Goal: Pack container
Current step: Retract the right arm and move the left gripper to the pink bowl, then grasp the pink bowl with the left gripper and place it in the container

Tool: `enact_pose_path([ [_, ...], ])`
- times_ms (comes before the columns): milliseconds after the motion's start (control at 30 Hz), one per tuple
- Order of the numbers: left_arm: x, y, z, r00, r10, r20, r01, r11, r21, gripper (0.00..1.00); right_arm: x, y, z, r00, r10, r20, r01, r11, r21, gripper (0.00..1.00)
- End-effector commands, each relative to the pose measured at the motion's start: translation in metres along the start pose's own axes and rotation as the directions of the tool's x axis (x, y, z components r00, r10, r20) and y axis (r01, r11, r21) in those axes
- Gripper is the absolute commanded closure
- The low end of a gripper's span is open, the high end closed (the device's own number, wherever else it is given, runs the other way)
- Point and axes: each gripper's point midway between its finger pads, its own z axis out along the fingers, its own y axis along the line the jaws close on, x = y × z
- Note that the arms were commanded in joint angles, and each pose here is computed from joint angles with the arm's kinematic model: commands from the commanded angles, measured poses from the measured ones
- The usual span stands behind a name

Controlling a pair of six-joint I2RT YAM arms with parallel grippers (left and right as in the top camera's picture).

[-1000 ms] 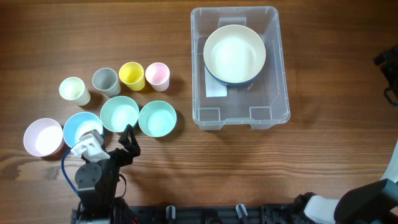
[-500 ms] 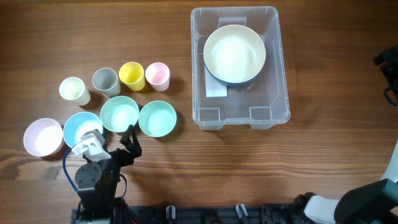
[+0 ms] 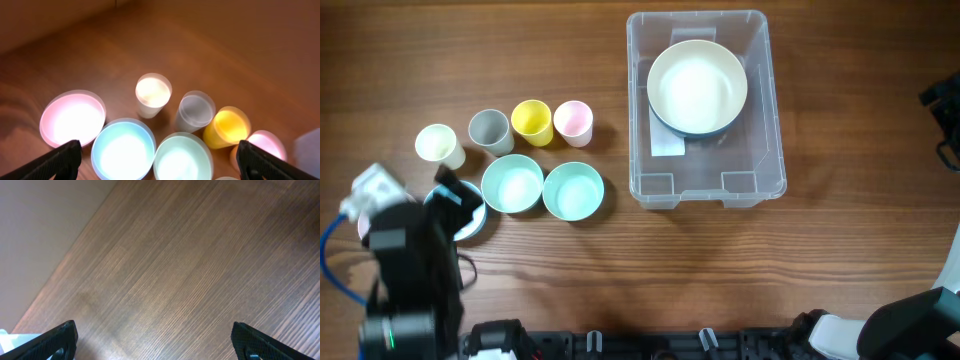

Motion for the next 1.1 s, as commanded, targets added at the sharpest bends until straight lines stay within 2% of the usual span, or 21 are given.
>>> enact_pose_path([
  [0,-0.001,-0.013,0.04,0.977,0.02,-0.212,-0.032,0.998,-0.056,0.0,0.0,0.003,0.001,1.0,0.011,-0.002,-0.011,1.0,-0.009,0.0],
  [100,0.012,-0.029,0.067,0.918,0.038,-0.394,-0.045,0.999,-0.008,0.0,0.0,0.003,0.001,1.0,0.011,-0.002,-0.011,1.0,-0.009,0.0],
  [167,0.024,-0.018,0.076,0.89,0.048,-0.453,-0.081,0.995,-0.052,0.0,0.0,0.003,0.001,1.0,0.011,-0.002,-0.011,1.0,-0.009,0.0],
  [200,0.029,-0.005,0.081,0.878,-0.032,-0.477,-0.034,0.991,-0.129,0.0,0.0,0.003,0.001,1.0,0.011,-0.002,-0.011,1.0,-0.008,0.0],
  [233,0.033,0.019,0.084,0.857,-0.177,-0.484,0.058,0.966,-0.252,0.0,0.0,0.003,0.001,1.0,0.011,-0.002,-0.011,1.0,-0.008,0.0],
  [300,0.033,0.057,0.087,0.814,-0.361,-0.455,0.183,0.903,-0.389,0.0,0.0,0.003,0.001,1.0,0.011,-0.002,-0.011,1.0,-0.009,0.0],
  [367,0.031,0.093,0.089,0.767,-0.49,-0.414,0.285,0.838,-0.465,0.0,0.0,0.003,0.001,1.0,0.01,-0.002,-0.01,1.0,-0.009,0.0],
  [400,0.029,0.12,0.087,0.726,-0.581,-0.368,0.361,0.778,-0.514,0.0,0.0,0.003,0.001,1.0,0.011,-0.002,-0.011,1.0,-0.009,0.0],
  [533,0.031,0.181,0.08,0.629,-0.737,-0.246,0.492,0.623,-0.608,0.0,0.0,0.003,0.001,1.0,0.011,-0.002,-0.011,1.0,-0.009,0.0],
  [633,0.038,0.198,0.1,0.604,-0.752,-0.262,0.507,0.617,-0.602,0.0,0.0,0.003,0.001,1.0,0.011,-0.002,-0.011,1.0,-0.008,0.0],
  [700,0.047,0.198,0.115,0.593,-0.738,-0.322,0.487,0.647,-0.586,0.05,0.0,0.003,0.001,1.0,0.011,-0.002,-0.011,1.0,-0.009,0.0],
  [800,0.071,0.198,0.139,0.539,-0.726,-0.427,0.462,0.679,-0.57,0.15,0.0,0.003,0.001,1.0,0.011,-0.002,-0.011,1.0,-0.008,0.0],
  [900,0.093,0.204,0.16,0.498,-0.726,-0.475,0.444,0.683,-0.579,0.19,0.0,0.003,0.001,1.0,0.011,-0.002,-0.011,1.0,-0.009,0.0],
  [967,0.1,0.207,0.168,0.488,-0.728,-0.482,0.44,0.682,-0.584,0.23,0.0,0.003,0.001,1.0,0.011,-0.002,-0.011,1.0,-0.008,0.0],
  [1067,0.106,0.211,0.183,0.506,-0.702,-0.501,0.424,0.708,-0.565,0.22,0.0,0.003,0.001,1.0,0.011,-0.002,-0.011,1.0,-0.009,0.0],
])
